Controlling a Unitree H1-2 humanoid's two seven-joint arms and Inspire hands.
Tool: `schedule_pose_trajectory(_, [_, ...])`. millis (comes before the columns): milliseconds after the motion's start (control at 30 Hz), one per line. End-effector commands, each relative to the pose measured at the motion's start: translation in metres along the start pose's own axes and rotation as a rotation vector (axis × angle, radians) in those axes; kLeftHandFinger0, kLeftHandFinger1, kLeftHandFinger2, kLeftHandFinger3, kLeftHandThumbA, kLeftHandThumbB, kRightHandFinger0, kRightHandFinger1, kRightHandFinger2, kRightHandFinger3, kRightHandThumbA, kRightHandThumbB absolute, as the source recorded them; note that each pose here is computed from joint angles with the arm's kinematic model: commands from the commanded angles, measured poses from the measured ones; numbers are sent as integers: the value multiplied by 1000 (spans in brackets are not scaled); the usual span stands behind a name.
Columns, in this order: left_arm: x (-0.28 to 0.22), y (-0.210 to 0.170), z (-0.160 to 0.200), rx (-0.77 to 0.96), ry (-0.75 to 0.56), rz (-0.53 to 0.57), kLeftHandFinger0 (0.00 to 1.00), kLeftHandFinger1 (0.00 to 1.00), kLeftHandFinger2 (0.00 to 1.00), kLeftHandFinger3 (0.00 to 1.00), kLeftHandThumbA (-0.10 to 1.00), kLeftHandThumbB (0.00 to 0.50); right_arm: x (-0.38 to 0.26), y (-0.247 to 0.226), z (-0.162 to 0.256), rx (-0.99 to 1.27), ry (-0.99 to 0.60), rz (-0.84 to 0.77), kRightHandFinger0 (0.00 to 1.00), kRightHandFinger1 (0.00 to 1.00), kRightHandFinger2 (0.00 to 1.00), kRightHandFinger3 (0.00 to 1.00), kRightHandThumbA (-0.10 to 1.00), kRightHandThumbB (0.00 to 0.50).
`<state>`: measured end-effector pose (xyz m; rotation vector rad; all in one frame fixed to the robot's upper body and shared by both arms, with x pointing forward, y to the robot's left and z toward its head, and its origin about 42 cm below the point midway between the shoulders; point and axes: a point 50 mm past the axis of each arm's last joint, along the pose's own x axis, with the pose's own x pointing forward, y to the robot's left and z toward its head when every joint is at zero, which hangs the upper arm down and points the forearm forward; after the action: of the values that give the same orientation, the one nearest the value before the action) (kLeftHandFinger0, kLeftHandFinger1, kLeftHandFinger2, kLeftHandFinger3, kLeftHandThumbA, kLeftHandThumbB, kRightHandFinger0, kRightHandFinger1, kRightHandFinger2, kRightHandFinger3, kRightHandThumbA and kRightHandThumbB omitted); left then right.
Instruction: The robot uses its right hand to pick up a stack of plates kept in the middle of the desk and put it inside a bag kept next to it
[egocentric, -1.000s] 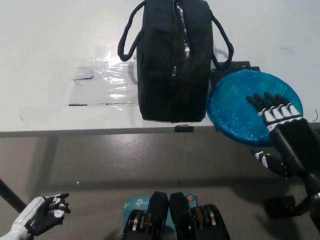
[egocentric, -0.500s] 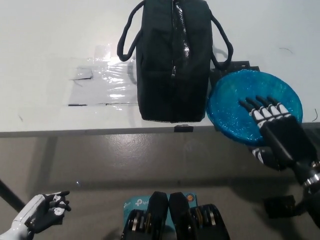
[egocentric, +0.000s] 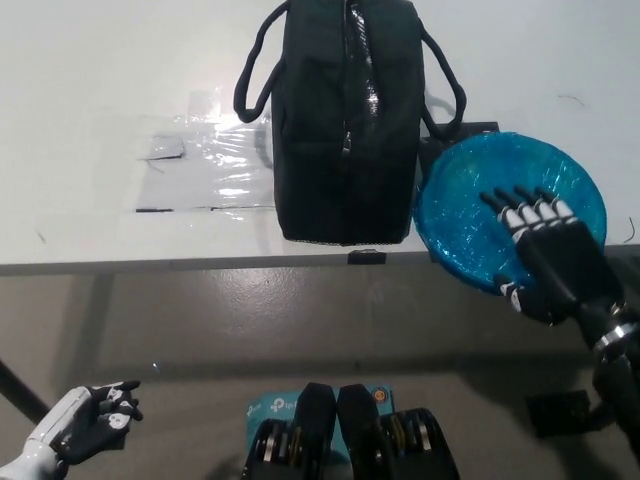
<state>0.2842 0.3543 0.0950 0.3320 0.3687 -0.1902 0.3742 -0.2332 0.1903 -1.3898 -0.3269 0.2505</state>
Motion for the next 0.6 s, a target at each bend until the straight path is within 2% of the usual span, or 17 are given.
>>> schedule_pose_trajectory(0, [1, 15, 20, 65, -34, -3, 897, 848, 885, 935, -100, 123, -3, 10, 14, 26, -45, 1, 1000, 1000, 1000, 1000, 777, 500])
schedule_pose_trajectory(67, [1, 15, 21, 65, -34, 1, 900, 846, 880, 938, -100, 124, -5, 17, 23, 42, -64, 15, 1000, 1000, 1000, 1000, 752, 500])
schedule_pose_trajectory(233, [-4, 12, 13, 52, -26, -6, 868, 857, 907, 935, -100, 151, -8, 21, 34, 39, -101, 21, 1000, 1000, 1000, 1000, 783, 500])
schedule_pose_trajectory(300, [-3, 12, 12, 55, -36, -7, 841, 839, 898, 934, -100, 142, -5, 9, 36, 41, -109, 9, 1000, 1000, 1000, 1000, 780, 500])
schedule_pose_trajectory(400, [-5, 12, 11, 56, -22, 1, 841, 833, 885, 924, -100, 120, -3, 1, 35, 24, -120, -7, 1000, 1000, 1000, 1000, 834, 500])
schedule_pose_trajectory(467, [-5, 12, 10, 62, -23, 1, 855, 829, 888, 922, -100, 80, -2, -8, 32, 0, -113, -18, 1000, 1000, 1000, 1000, 813, 500])
schedule_pose_trajectory(567, [-7, 12, 9, 65, -19, 1, 851, 821, 889, 932, -100, 73, -2, -10, 29, -9, -116, -30, 1000, 1000, 1000, 1000, 790, 500])
